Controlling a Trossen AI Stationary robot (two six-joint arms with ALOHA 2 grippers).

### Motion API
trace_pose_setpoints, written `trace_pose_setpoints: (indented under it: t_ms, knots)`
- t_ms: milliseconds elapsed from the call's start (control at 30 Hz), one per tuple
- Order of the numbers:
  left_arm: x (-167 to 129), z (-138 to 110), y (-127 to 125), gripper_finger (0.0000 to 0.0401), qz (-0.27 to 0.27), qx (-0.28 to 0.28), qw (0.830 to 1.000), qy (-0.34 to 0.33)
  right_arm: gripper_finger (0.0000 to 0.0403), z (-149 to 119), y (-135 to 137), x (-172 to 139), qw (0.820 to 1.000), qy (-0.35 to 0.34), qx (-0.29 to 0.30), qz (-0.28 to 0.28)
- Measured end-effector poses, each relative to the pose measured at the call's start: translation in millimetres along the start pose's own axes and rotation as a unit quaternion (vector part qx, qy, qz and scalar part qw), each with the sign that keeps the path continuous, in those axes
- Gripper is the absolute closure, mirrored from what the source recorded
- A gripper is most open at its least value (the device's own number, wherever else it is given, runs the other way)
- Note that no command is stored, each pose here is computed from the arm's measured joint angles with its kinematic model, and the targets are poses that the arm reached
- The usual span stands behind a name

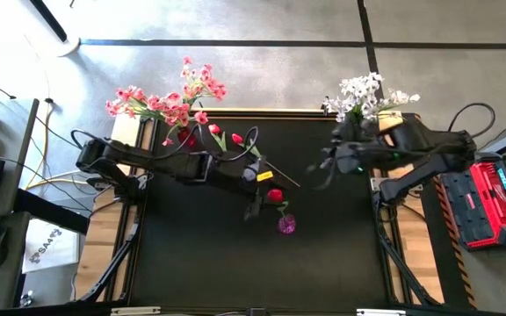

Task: Sort flowers into vase by color
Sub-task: Put the middle red tulip into the purple flower vase, then put the right red tulip into the purple flower vase

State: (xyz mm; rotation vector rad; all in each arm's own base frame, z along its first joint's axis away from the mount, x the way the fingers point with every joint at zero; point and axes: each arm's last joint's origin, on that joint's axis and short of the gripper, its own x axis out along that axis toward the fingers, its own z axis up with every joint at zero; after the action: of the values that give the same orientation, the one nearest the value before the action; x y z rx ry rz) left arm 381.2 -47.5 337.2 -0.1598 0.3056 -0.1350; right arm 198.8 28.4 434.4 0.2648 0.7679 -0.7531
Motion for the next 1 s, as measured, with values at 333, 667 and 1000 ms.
trace_pose_setpoints:
  t_ms: [333,667,1000]
  knots:
    - [-42,53,-18,0.0176,-0.025,0.001,0.996,-0.089,0.0261,47,-12,37,0.991,0.005,-0.041,0.129]
    - [-103,65,-24,0.0176,0.112,-0.008,0.991,-0.078,0.0261,79,-3,150,0.975,0.090,-0.104,0.176]
    - [-106,34,-41,0.0176,0.181,-0.051,0.982,0.031,0.0268,68,-26,295,0.929,0.234,-0.090,0.272]
